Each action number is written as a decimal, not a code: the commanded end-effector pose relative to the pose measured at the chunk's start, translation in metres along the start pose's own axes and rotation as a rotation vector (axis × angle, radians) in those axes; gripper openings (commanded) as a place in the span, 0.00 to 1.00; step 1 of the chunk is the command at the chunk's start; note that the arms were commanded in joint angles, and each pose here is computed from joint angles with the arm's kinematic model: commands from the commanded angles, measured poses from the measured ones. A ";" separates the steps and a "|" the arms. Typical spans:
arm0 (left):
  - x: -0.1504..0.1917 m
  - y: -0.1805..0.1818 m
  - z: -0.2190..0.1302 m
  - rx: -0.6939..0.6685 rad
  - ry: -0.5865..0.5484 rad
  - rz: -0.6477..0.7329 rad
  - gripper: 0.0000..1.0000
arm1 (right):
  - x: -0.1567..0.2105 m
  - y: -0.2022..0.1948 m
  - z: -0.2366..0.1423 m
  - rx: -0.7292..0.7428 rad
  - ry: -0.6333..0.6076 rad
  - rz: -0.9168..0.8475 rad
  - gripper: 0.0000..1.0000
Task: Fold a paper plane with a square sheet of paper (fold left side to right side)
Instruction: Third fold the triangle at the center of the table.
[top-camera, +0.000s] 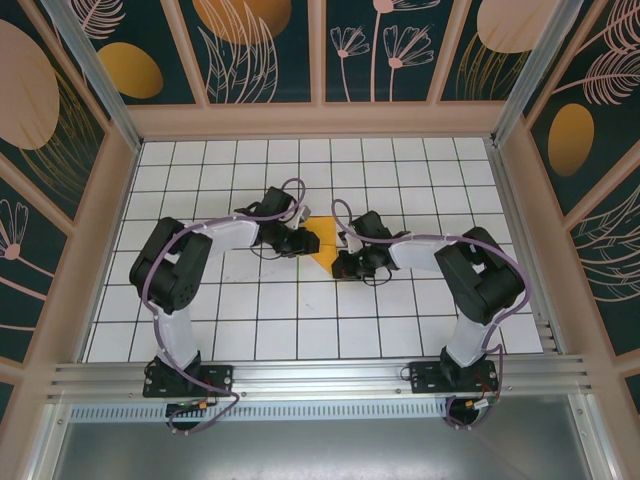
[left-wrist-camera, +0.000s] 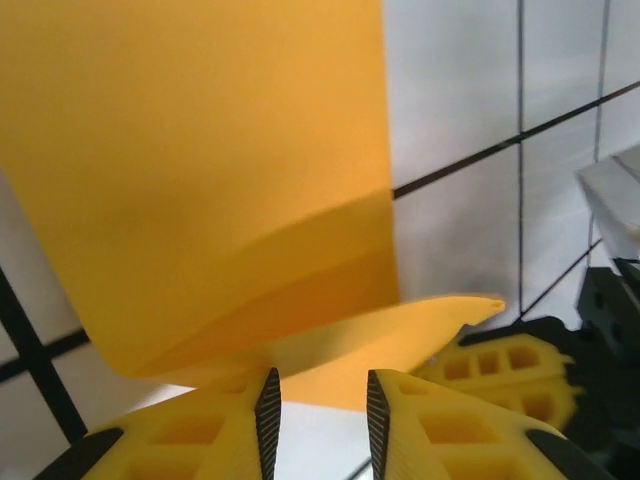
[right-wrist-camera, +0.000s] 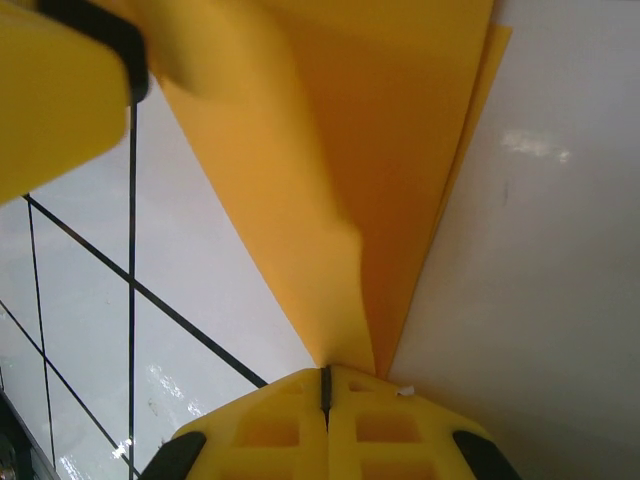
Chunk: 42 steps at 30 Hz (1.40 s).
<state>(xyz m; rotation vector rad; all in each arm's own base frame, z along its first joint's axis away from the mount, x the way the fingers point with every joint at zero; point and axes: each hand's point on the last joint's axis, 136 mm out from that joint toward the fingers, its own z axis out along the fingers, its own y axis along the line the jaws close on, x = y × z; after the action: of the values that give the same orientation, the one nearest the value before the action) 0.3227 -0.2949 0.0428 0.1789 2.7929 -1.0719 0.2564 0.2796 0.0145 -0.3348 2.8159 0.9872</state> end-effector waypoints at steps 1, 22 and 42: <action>0.009 -0.018 -0.006 0.034 -0.014 -0.016 0.31 | 0.040 -0.055 0.011 0.183 0.109 0.104 0.00; 0.038 -0.015 0.042 0.051 0.042 -0.127 0.19 | 0.040 -0.057 0.012 0.197 0.113 0.099 0.00; 0.016 0.037 0.044 -0.182 -0.041 -0.133 0.18 | 0.060 -0.075 0.016 0.339 0.196 0.082 0.00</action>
<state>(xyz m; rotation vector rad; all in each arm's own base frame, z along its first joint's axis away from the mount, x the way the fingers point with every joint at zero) 0.2959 -0.3225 0.0126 0.0173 2.8754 -1.0725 0.2556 0.2800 0.0117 -0.3315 2.8649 0.9382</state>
